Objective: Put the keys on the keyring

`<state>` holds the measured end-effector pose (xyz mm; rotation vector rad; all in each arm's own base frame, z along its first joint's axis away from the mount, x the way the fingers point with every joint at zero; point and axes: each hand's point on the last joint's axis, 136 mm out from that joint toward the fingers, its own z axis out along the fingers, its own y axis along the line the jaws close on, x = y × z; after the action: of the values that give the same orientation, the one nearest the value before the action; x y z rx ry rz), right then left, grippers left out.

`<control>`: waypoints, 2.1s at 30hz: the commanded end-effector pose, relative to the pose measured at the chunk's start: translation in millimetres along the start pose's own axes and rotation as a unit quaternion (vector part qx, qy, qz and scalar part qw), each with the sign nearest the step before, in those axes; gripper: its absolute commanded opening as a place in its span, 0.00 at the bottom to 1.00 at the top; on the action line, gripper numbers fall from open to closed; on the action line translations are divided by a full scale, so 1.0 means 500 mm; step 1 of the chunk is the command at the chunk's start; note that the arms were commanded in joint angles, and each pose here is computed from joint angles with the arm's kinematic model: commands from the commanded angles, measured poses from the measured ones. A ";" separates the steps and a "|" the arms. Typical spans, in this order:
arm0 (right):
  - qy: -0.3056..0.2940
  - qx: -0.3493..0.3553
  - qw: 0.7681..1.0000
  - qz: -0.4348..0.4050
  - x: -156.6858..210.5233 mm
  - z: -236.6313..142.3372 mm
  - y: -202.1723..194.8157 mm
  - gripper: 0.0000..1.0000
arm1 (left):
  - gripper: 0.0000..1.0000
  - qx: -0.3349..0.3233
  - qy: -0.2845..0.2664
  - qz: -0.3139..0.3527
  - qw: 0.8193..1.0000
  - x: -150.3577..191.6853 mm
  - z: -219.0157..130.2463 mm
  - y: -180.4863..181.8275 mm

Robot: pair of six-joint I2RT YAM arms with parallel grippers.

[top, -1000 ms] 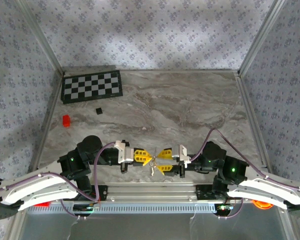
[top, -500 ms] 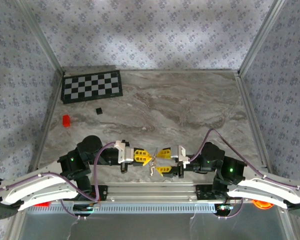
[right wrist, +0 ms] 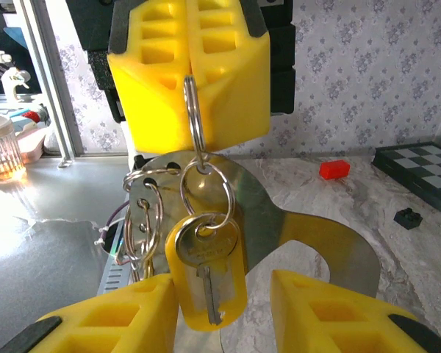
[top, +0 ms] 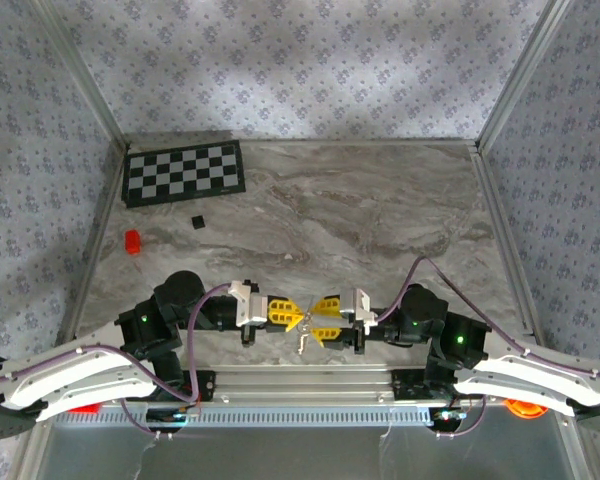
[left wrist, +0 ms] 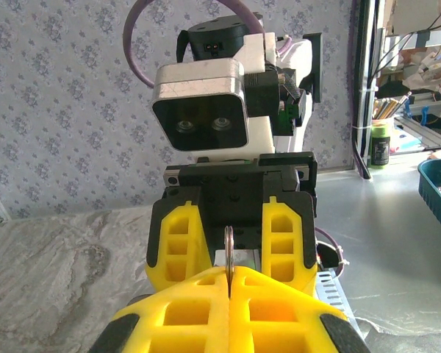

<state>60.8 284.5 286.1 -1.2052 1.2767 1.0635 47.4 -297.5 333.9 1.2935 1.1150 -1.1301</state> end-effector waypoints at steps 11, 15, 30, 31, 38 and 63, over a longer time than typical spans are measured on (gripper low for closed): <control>-0.015 0.018 1.000 0.002 -0.009 0.004 -0.012 0.39 | 0.00 -0.008 -0.032 0.011 0.999 -0.044 -0.005 0.006; -0.014 0.037 0.999 0.003 -0.008 0.004 -0.024 0.33 | 0.00 -0.015 -0.028 0.011 0.999 -0.039 -0.005 0.010; -0.012 0.057 0.998 0.004 -0.002 -0.001 -0.037 0.14 | 0.00 -0.022 -0.023 0.009 0.999 -0.028 -0.005 0.014; -0.013 0.057 0.998 0.004 -0.002 -0.001 -0.037 0.12 | 0.00 -0.023 -0.023 0.009 0.999 -0.028 -0.005 0.015; -0.019 0.045 0.999 -0.003 -0.003 0.001 -0.028 0.16 | 0.00 -0.021 -0.022 0.009 0.999 -0.026 -0.006 0.012; -0.046 0.064 0.997 -0.023 -0.017 0.001 -0.032 0.12 | 0.00 -0.019 -0.017 0.009 1.000 -0.020 -0.004 0.012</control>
<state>74.6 287.0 284.5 -1.1053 1.2581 1.0003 55.5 -298.1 328.6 1.2703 1.1505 -1.0939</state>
